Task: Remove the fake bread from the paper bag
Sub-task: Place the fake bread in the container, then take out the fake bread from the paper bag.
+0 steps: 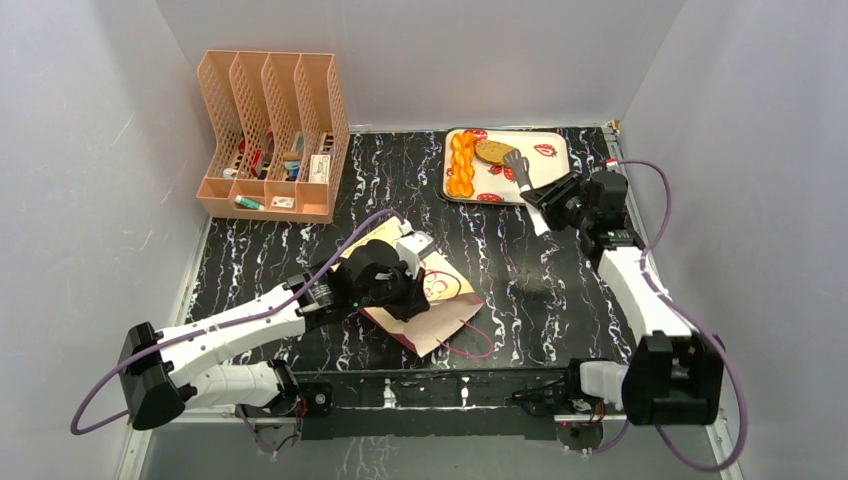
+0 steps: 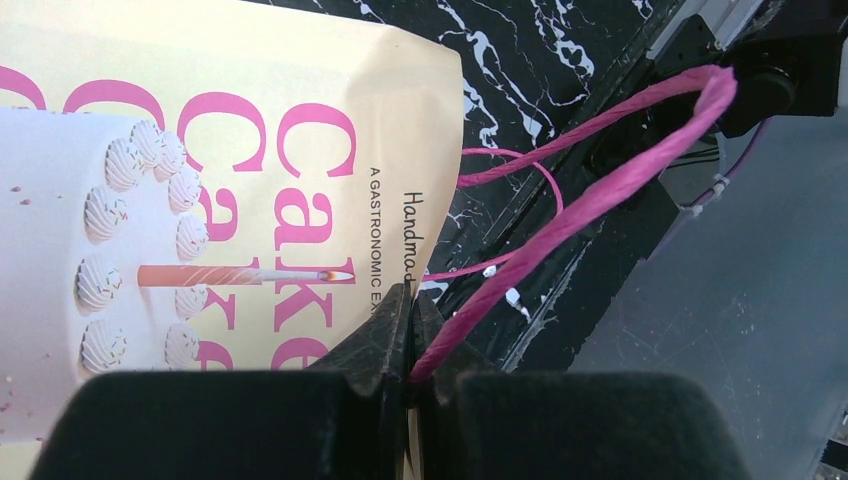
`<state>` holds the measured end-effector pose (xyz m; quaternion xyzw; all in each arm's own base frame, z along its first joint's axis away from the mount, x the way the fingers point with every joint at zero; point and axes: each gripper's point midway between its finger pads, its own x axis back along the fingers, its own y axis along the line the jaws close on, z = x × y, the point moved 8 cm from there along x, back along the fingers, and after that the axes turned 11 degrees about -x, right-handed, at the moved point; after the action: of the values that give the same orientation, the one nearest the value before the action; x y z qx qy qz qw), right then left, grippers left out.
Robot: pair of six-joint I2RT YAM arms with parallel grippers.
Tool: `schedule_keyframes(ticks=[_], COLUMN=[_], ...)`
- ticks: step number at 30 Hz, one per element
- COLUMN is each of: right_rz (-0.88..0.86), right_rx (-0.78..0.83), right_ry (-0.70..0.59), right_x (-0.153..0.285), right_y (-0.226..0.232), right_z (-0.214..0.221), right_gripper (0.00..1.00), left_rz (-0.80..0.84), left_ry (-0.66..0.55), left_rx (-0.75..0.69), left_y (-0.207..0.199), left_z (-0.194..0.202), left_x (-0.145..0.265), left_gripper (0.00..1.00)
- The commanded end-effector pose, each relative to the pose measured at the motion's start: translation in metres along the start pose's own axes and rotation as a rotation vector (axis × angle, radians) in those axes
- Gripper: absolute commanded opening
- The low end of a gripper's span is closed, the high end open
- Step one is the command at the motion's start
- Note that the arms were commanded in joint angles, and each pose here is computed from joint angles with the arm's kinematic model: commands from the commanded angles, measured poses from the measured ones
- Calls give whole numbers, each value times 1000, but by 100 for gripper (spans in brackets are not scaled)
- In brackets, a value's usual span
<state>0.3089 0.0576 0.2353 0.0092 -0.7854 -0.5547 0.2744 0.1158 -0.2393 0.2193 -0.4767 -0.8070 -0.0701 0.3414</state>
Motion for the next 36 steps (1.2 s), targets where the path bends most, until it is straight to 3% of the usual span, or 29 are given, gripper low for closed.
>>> schedule_keyframes(ticks=[1,15,27,36], right_rz=[-27,-39,13,8], right_rx=[26,128,216,242], right_ry=[33,94,244,386], right_x=[28,121,183,206], right_y=[3,6,-5,-14], right_z=[17,67,92,109], right_gripper=[31,28,28,29], left_rz=[9,-45,-92,-100], left_ry=[-41,-92,-161,-175], left_rx=[17,20,65,79], left_y=[-1,12,30,38], left_z=[-5,-26,-48,-55], left_x=[-4,-6,-15,-20], left_gripper=[0,0,0,0])
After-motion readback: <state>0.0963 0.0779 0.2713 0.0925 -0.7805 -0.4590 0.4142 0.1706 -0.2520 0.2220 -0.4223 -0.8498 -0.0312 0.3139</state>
